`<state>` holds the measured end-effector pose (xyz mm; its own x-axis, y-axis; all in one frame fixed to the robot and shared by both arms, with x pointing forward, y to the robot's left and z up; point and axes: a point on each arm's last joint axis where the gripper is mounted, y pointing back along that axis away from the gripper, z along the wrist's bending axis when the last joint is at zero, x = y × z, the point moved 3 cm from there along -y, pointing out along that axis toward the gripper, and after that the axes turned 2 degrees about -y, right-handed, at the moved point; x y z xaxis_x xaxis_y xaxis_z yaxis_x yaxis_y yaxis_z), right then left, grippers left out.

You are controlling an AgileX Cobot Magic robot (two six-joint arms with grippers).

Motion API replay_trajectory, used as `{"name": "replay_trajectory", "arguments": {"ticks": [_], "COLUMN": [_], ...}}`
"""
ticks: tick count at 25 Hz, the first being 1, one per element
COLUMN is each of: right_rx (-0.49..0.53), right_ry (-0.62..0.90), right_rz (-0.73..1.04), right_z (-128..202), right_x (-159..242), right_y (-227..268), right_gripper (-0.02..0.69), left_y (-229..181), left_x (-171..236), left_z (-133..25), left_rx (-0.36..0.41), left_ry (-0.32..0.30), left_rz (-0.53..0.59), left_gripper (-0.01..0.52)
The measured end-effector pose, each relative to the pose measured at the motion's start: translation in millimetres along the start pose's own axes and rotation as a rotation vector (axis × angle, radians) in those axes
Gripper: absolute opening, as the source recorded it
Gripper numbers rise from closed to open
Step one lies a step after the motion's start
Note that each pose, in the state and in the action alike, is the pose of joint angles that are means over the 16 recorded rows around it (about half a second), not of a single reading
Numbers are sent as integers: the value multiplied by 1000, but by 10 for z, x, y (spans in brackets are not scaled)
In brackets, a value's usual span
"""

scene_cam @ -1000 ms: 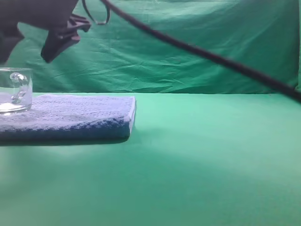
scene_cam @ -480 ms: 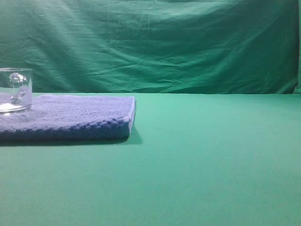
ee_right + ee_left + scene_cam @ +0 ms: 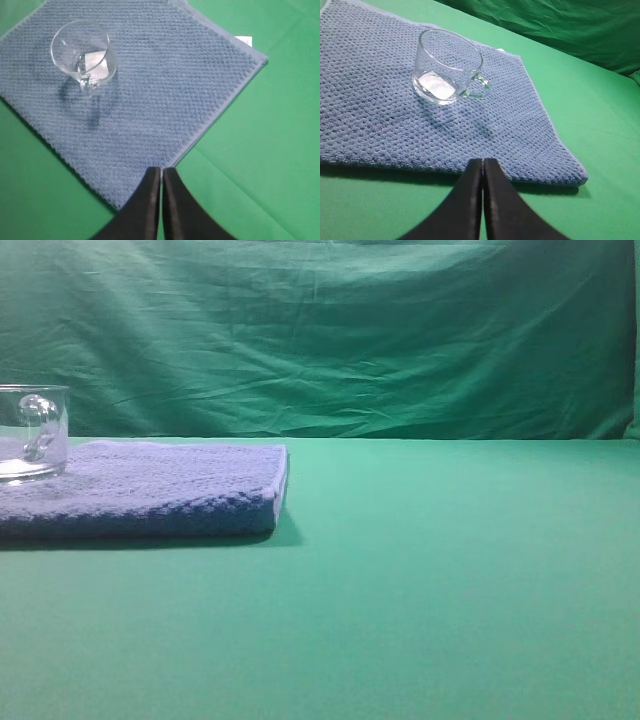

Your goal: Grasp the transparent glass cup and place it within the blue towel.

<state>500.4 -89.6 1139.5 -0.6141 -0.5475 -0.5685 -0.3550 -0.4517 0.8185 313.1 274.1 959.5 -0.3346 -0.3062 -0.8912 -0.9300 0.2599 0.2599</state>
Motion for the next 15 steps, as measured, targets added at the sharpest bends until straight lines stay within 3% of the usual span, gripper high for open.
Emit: {"name": "replay_trajectory", "arguments": {"ticks": [15], "right_rx": [99], "right_ry": [-28], "right_rz": [2], "right_z": [-32], "right_x": [511], "right_y": [235], "right_gripper": [0], "left_y": [0], "left_x": [0], "left_z": [0], "left_rx": [0], "left_ry": [0], "left_rz": [0], "left_gripper": [0]}}
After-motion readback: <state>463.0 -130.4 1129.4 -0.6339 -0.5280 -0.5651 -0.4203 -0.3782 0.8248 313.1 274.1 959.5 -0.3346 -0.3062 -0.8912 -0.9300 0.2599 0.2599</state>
